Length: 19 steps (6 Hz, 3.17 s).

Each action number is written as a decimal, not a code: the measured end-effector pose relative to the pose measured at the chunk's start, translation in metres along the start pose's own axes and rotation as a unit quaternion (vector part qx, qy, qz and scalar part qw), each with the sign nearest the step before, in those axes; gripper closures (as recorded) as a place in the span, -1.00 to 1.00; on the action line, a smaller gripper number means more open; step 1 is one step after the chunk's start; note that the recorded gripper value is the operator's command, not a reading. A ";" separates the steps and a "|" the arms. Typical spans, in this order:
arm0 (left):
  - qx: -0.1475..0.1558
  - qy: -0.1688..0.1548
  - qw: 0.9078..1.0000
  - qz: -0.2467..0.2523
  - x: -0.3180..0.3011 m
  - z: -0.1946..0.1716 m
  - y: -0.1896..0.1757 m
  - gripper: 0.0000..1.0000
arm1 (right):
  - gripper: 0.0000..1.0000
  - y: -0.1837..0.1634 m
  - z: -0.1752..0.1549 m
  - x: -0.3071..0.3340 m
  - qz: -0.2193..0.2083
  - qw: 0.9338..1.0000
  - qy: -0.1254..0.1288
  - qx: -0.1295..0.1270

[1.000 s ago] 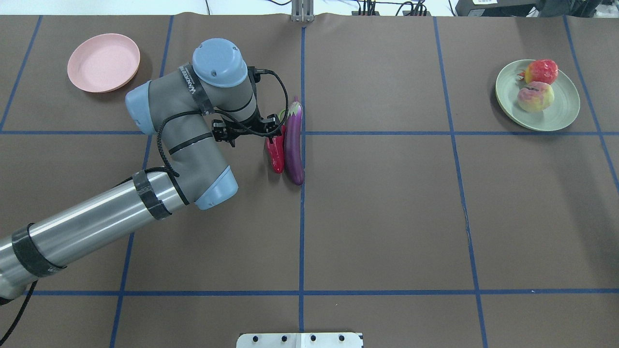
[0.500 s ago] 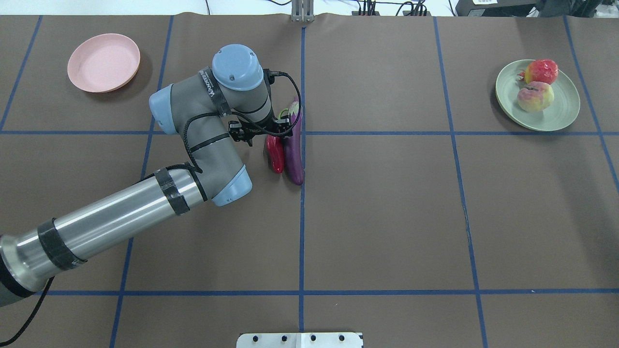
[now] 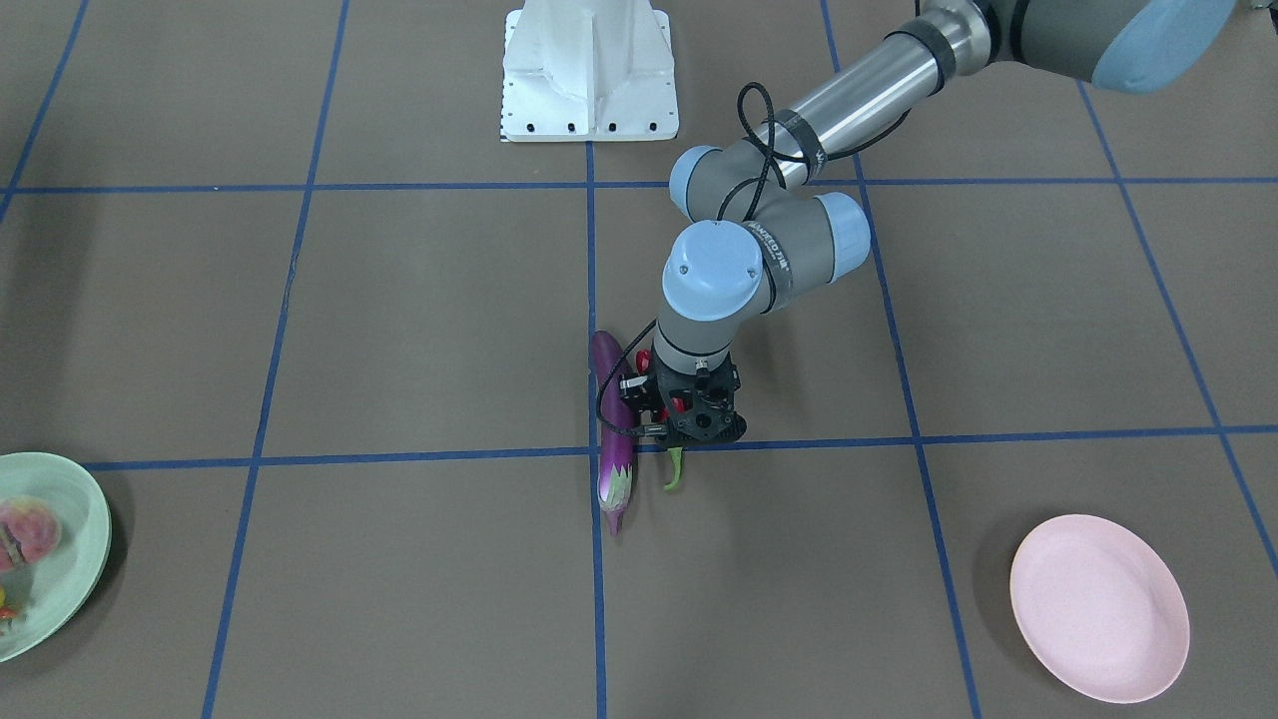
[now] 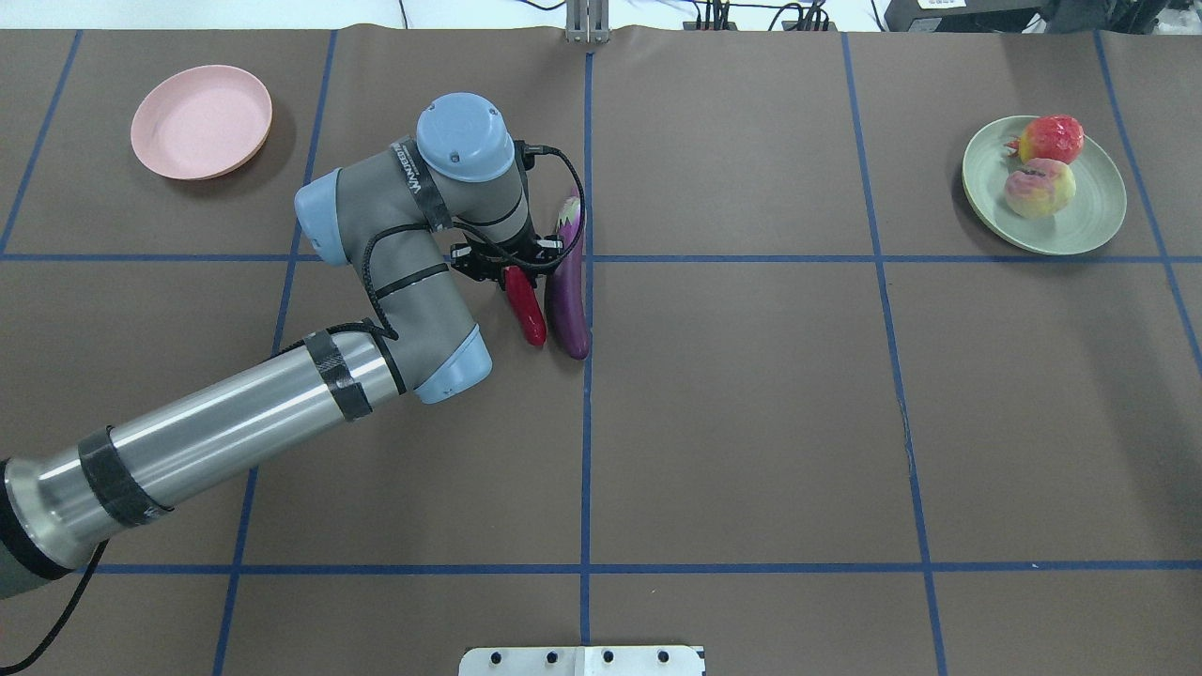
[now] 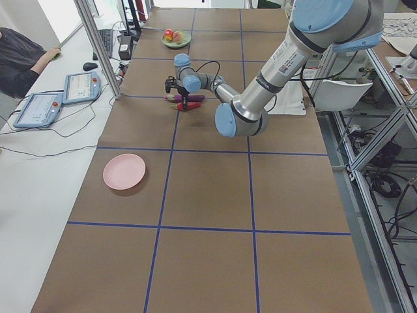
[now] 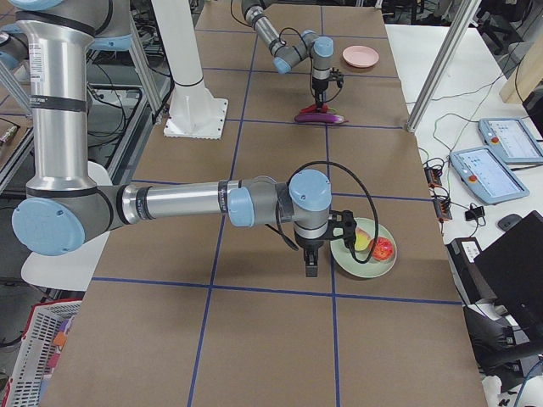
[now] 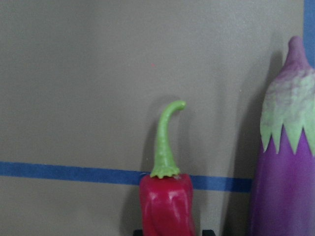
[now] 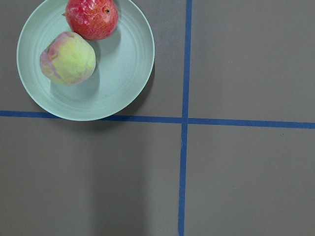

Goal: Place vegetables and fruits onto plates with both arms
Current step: 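Carry the chili pepper with the left gripper onto the pink plate and release, then move the left gripper back over the purple eggplant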

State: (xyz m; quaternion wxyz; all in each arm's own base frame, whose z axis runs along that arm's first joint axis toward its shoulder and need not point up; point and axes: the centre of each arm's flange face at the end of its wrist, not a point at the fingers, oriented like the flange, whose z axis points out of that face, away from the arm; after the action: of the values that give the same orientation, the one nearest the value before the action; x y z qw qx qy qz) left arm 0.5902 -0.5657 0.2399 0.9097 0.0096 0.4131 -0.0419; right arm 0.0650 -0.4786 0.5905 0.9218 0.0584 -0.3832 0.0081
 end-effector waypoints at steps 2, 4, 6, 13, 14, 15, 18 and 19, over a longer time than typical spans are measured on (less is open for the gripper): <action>0.009 0.007 1.000 0.002 0.003 -0.017 -0.013 1.00 | -1.00 -0.001 0.000 -0.001 0.000 1.000 0.000 0.000; 0.040 0.002 0.998 0.048 -0.054 -0.068 -0.092 1.00 | -0.99 -0.001 0.000 -0.001 0.000 1.000 -0.001 0.000; 0.031 -0.041 0.990 0.133 -0.187 -0.099 -0.200 1.00 | -0.99 -0.001 0.001 -0.001 0.000 1.000 -0.001 0.000; 0.028 -0.092 0.986 0.133 -0.299 -0.123 -0.258 -1.00 | -0.99 -0.003 0.001 -0.004 -0.001 1.000 -0.002 0.000; 0.016 -0.051 0.995 0.082 -0.236 -0.140 -0.229 -1.00 | -1.00 -0.003 0.000 -0.004 -0.001 1.000 -0.002 0.001; -0.004 -0.021 0.998 0.058 -0.166 -0.124 -0.182 -1.00 | -1.00 -0.003 0.000 -0.004 -0.001 1.000 -0.001 0.001; -0.033 -0.008 0.999 -0.010 0.003 -0.057 -0.053 -1.00 | -1.00 -0.003 0.001 -0.003 0.000 1.000 -0.001 0.000; -0.013 -0.022 0.999 -0.026 0.029 -0.041 -0.027 -0.98 | -0.99 -0.003 0.001 -0.003 0.000 1.000 0.000 0.000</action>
State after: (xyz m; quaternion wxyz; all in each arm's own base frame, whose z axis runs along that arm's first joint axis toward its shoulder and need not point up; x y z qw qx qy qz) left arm 0.5764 -0.5920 0.1913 0.9171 -0.0138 0.3938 -0.0599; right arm 0.0620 -0.4813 0.5892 0.9216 0.0580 -0.3836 0.0082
